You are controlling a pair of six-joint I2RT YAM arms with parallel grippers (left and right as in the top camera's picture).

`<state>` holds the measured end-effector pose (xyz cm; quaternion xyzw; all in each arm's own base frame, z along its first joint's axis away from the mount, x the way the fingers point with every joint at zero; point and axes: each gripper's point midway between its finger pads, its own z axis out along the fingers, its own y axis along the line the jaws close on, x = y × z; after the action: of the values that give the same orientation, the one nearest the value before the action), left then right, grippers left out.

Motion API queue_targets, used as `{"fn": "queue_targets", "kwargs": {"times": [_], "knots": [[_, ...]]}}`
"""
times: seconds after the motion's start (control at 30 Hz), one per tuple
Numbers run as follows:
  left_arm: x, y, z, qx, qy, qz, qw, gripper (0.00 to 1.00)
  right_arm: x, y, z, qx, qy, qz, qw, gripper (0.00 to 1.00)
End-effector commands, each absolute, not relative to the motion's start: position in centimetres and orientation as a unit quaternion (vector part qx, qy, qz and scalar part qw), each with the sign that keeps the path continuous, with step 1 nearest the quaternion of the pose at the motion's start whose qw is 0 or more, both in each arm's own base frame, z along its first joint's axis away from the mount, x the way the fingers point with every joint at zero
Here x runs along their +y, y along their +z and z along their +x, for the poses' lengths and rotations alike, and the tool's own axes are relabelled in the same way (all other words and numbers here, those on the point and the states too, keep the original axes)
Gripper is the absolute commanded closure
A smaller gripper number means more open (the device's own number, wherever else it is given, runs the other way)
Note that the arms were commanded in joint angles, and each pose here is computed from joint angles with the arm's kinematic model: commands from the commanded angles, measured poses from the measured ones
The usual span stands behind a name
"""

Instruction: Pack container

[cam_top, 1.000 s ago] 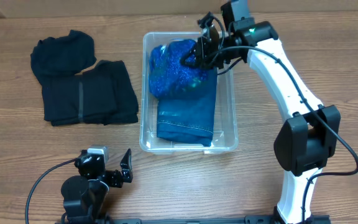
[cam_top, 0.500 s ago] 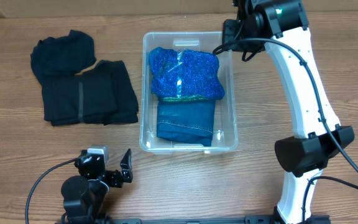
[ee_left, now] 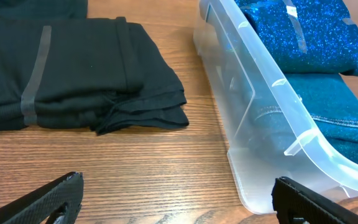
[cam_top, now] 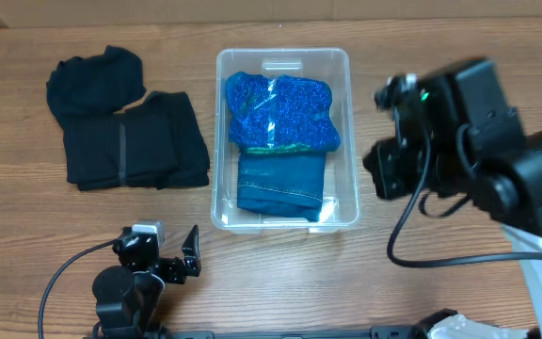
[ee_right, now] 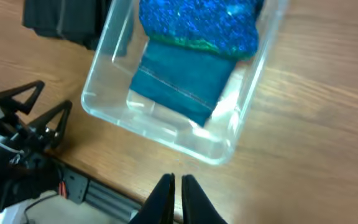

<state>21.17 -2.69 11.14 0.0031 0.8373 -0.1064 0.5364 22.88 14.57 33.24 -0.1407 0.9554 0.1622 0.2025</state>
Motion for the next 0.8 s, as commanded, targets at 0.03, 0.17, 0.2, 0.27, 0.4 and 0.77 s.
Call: {"fn": "queue_targets", "kwargs": {"times": [0.03, 0.17, 0.2, 0.27, 0.4, 0.77], "knots": [[-2.6, 11.2, 21.2, 0.836, -0.109, -0.005, 0.538, 0.00, 13.0, 32.0, 17.1, 0.942, 0.201, -0.154, 0.219, 0.83], [-2.6, 11.2, 21.2, 0.836, -0.109, -0.005, 0.538, 0.00, 11.5, 31.9, 13.8, 0.935, 0.211, -0.155, 0.240, 0.48], [-2.6, 11.2, 21.2, 0.836, -0.109, -0.005, 0.538, 0.00, 11.4, 31.7, 13.4, 0.936, 0.210, -0.155, 0.236, 0.36], [-2.6, 11.2, 21.2, 0.836, -0.109, -0.005, 0.538, 0.00, 11.2, 31.3, 13.0, 0.940, 0.206, -0.153, 0.223, 0.03], [-2.6, 11.2, 21.2, 0.836, -0.109, -0.005, 0.539, 0.00, 10.9, 31.0, 12.5, 0.945, 0.202, -0.152, 0.209, 0.00], [-3.2, 15.0, 18.5, 0.848, -0.154, -0.058, 0.504, 0.00, 10.9, 31.0, 12.5, 0.945, 0.202, -0.152, 0.209, 0.00]]}}
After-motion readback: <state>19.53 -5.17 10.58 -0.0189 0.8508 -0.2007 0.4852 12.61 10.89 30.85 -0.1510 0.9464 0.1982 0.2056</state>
